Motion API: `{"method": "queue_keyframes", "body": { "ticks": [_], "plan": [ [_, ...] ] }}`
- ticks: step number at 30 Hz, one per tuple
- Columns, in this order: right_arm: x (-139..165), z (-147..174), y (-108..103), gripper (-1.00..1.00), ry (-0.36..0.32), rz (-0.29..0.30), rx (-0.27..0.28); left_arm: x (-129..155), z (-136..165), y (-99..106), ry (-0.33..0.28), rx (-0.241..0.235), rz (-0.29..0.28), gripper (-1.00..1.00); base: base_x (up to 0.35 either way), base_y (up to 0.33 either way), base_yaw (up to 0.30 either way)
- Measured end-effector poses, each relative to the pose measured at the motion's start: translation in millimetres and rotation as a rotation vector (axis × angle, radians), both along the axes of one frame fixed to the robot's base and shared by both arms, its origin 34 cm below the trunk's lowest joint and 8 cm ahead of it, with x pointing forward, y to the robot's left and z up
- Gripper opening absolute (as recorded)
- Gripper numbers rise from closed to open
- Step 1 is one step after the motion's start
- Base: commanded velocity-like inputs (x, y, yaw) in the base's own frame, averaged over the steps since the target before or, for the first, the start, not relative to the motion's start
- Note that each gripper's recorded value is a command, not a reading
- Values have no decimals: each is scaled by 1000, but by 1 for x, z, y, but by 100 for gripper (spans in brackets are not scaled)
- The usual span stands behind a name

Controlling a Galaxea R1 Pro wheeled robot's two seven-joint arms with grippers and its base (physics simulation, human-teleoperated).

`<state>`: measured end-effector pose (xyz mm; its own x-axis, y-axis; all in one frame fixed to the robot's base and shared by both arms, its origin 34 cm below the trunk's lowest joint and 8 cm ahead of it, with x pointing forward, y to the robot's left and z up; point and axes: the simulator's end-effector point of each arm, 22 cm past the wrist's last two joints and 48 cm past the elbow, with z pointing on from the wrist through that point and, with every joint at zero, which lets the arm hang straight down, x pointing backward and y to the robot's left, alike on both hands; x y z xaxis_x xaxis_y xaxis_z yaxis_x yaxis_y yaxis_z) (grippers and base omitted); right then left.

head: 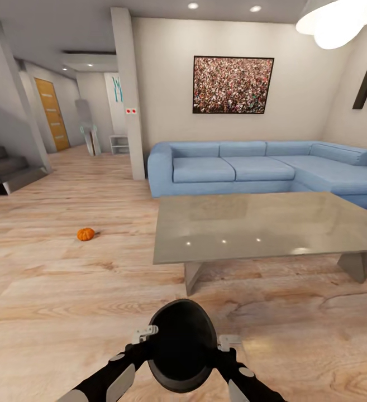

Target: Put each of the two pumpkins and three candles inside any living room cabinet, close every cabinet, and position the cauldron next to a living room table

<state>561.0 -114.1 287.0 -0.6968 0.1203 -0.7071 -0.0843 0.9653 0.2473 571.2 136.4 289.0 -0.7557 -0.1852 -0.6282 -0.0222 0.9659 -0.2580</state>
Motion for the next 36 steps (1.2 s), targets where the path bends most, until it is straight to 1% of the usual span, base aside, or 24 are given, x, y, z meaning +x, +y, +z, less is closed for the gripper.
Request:
{"method": "queue_keyframes", "body": {
  "ticks": [3,9,17,27,36],
  "plan": [
    [2,2,0,-100,-7,3,-3,1,1,0,-6,-3,2,-100,257,0,0],
    [-3,-3,0,-100,12,-5,5,-2,-2,0,11,4,-3,-100,252,0,0],
    [2,2,1,-100,-6,2,-4,1,1,1,-5,-3,1,-100,166,0,0],
    [-1,-1,0,-100,4,-2,1,-1,-1,0,4,2,-1,-100,29,0,0],
    [1,1,0,-100,-2,1,-2,1,0,0,-2,-2,2,-100,0,0,0]
  ]
}}
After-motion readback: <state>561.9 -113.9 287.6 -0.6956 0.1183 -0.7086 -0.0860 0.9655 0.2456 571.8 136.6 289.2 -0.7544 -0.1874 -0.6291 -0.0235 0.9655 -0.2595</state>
